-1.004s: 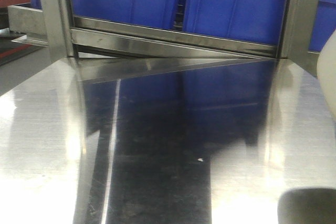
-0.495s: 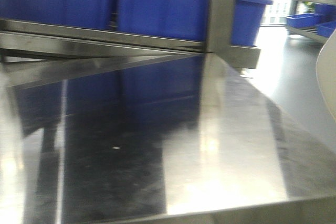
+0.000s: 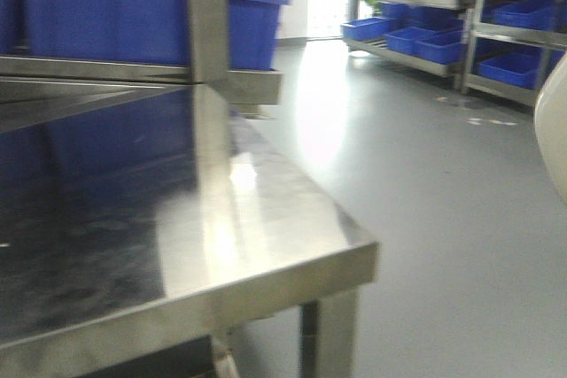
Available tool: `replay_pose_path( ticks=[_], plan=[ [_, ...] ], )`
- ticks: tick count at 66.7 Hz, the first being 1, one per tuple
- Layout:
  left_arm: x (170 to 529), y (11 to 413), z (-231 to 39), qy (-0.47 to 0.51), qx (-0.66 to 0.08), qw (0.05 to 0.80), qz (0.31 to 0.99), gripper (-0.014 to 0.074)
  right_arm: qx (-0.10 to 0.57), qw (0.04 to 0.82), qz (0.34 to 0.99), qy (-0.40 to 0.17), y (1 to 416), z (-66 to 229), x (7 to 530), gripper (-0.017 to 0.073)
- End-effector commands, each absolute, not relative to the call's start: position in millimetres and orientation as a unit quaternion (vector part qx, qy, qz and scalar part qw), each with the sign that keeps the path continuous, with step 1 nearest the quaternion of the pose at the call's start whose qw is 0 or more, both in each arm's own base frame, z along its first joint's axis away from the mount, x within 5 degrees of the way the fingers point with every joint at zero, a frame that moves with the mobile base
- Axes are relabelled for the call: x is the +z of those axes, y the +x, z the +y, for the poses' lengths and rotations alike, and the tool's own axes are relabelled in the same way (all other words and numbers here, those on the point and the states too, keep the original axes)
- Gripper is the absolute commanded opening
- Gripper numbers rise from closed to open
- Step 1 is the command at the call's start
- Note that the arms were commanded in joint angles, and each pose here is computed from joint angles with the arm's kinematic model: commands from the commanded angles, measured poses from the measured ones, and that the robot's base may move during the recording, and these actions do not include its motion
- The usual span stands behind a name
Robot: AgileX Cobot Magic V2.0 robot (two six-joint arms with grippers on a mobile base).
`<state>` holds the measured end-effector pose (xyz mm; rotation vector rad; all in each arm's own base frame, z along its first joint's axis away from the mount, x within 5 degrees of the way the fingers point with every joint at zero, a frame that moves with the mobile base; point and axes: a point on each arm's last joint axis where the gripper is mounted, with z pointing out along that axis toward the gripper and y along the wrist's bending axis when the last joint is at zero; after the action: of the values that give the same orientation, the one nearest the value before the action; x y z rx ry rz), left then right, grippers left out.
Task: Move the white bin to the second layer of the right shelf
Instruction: 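Drive the base away from the table holding the bin in the right gripper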
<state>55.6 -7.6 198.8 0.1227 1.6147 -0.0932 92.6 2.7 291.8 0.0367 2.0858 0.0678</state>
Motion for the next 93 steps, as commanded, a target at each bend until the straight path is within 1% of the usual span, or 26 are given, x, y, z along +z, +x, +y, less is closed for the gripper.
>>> replay_pose_path(
  ticks=[1, 93],
  plan=[
    [195.1, 56.0, -7.7, 0.052, -0.044, 0.712, 0.699, 0.0085, 0.023, 0.555, 0.831, 0.018, 96.0, 1.3, 309.3, 0.0094],
    [195.1, 56.0, -7.7, 0.052, -0.044, 0.712, 0.699, 0.0085, 0.023, 0.555, 0.831, 0.018, 96.0, 1.3, 309.3, 0.0094]
  ],
)
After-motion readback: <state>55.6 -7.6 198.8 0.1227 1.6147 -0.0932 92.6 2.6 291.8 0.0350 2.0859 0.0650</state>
